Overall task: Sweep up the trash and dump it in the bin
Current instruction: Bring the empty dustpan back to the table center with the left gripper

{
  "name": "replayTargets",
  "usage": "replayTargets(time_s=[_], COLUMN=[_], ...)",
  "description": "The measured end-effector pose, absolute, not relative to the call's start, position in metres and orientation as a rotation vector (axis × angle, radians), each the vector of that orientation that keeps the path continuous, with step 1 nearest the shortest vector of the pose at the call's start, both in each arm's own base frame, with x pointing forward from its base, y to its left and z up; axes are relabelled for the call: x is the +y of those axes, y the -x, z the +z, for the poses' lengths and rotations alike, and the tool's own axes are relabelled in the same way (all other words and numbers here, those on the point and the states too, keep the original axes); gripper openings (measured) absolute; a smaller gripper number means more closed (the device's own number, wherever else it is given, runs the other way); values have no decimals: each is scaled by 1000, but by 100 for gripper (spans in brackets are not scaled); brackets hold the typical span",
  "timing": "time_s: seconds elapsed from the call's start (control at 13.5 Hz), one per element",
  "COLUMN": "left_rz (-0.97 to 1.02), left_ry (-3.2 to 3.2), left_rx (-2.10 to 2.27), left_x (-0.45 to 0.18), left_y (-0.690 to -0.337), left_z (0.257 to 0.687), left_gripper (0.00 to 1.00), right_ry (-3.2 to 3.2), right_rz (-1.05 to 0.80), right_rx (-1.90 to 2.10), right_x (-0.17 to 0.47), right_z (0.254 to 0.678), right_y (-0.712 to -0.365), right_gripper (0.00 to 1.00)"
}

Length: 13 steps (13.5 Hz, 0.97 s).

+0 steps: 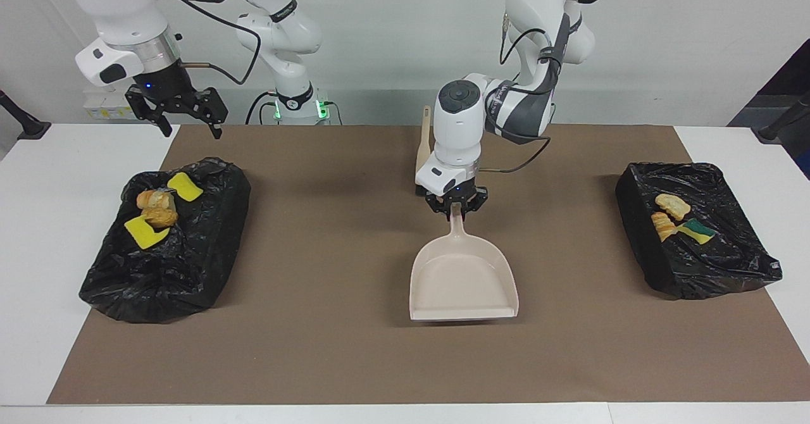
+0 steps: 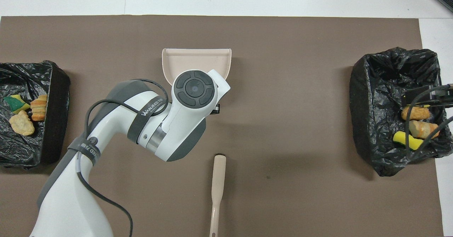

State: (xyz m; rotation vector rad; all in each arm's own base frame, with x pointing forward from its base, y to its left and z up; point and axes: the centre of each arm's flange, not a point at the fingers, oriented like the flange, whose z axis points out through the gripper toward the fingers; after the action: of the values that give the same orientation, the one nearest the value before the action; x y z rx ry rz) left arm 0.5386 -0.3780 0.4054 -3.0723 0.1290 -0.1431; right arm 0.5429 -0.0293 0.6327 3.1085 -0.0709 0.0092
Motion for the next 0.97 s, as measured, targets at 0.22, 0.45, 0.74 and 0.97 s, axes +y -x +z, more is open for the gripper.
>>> replayTargets(time_s=[0.22,0.45,0.74,0.97], left_rz=[-155,-117,-88,-85], left_ry=[3083,3070,3058,3052], left_rx=[137,203,233,234], left_x=[-382,-409,-421,-415], left_y=[-538,-521,-513,-517], left_z=[402,371,349,349], left_gripper=[31,31,31,62], right_ry=[-3109,-3109,-3108,-3108], right_rz=[-58,-61,-60,-60], right_rx=[-71,-71,-70,-70], right_x=[-29,-28,-28,-28], right_z=[630,632,632,632], right_y=[-537,-535,-535,-535], right_gripper=[100,100,100,100])
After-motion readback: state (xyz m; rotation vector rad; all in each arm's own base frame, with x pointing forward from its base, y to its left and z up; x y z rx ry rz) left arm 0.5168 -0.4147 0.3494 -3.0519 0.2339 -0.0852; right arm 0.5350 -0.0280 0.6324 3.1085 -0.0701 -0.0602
